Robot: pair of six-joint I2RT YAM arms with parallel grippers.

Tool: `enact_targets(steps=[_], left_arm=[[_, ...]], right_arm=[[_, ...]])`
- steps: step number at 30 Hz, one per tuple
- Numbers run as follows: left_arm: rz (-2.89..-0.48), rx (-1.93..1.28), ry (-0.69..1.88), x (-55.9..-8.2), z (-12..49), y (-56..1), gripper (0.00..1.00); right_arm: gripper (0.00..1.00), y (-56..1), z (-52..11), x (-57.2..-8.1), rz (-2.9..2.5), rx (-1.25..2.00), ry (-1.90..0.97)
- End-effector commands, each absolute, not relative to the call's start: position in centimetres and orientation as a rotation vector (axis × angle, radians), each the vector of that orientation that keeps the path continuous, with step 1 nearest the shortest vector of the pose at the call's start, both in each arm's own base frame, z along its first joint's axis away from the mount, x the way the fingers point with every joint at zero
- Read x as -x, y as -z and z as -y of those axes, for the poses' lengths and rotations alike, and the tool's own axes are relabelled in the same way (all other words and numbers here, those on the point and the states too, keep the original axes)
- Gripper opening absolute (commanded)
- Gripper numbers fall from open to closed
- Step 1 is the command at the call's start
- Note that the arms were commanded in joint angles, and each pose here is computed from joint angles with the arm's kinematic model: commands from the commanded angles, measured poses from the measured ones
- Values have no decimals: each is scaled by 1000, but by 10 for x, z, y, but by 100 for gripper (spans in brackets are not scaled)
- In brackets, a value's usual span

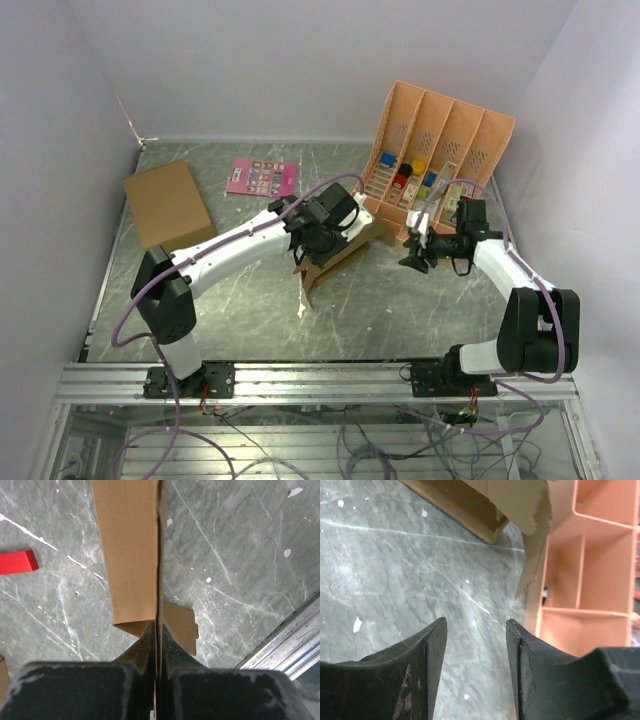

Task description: Fold the paper box

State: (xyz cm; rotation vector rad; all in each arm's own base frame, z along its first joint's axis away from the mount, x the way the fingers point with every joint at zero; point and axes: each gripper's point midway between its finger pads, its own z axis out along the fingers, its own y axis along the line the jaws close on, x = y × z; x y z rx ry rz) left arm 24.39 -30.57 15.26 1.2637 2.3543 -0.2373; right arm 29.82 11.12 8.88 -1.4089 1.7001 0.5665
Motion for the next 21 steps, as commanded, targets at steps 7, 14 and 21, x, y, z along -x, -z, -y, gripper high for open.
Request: enact_targets(steps=[7, 14, 21], left_arm=[[-2390, -1354, 219, -230, 284, -148, 7], [-2382, -1375, 223, -228, 284, -147, 7], [-2370, -1379, 233, -229, 285, -150, 7]], right_arm=[[39, -156, -74, -328, -1571, 1263, -584], [4, -158, -91, -380, -1636, 1086, -486], [7, -124, -124, -386, -1664, 1143, -569]])
